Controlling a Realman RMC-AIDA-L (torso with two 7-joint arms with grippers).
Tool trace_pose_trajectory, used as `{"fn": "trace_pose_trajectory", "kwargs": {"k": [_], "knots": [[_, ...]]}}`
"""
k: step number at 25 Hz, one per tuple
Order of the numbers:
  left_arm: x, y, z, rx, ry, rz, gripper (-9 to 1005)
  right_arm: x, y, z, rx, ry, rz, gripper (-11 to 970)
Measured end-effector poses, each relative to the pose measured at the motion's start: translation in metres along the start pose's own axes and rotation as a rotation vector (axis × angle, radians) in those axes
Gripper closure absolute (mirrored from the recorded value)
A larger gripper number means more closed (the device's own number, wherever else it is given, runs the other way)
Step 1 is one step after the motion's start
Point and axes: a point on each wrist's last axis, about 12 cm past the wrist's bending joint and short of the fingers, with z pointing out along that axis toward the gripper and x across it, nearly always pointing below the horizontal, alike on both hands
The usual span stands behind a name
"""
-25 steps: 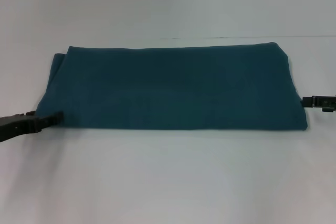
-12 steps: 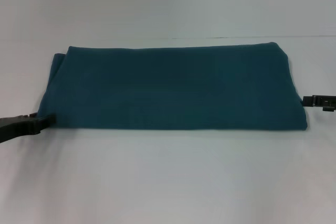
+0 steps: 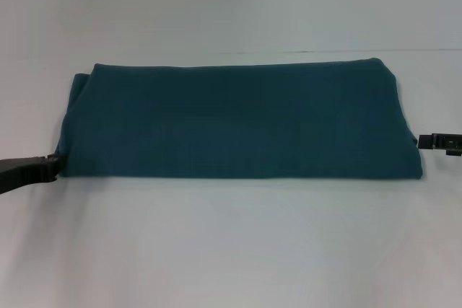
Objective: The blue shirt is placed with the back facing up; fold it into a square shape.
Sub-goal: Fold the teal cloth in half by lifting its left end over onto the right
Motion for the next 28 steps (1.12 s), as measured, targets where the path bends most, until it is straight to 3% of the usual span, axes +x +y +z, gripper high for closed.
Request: {"fn": "trace_pose_trajectory", "kwargs": {"k": [8, 28], "knots": [[-0.002, 0.001, 0.0, -0.003, -0.004, 0.0, 988, 0.001, 0.0, 0.001, 0.003, 0.003, -0.002, 76], [-0.009, 0.002, -0.001, -0.008, -0.016, 0.014, 996, 0.017, 0.015, 0.034, -0.019, 0.055, 0.007, 77]]}}
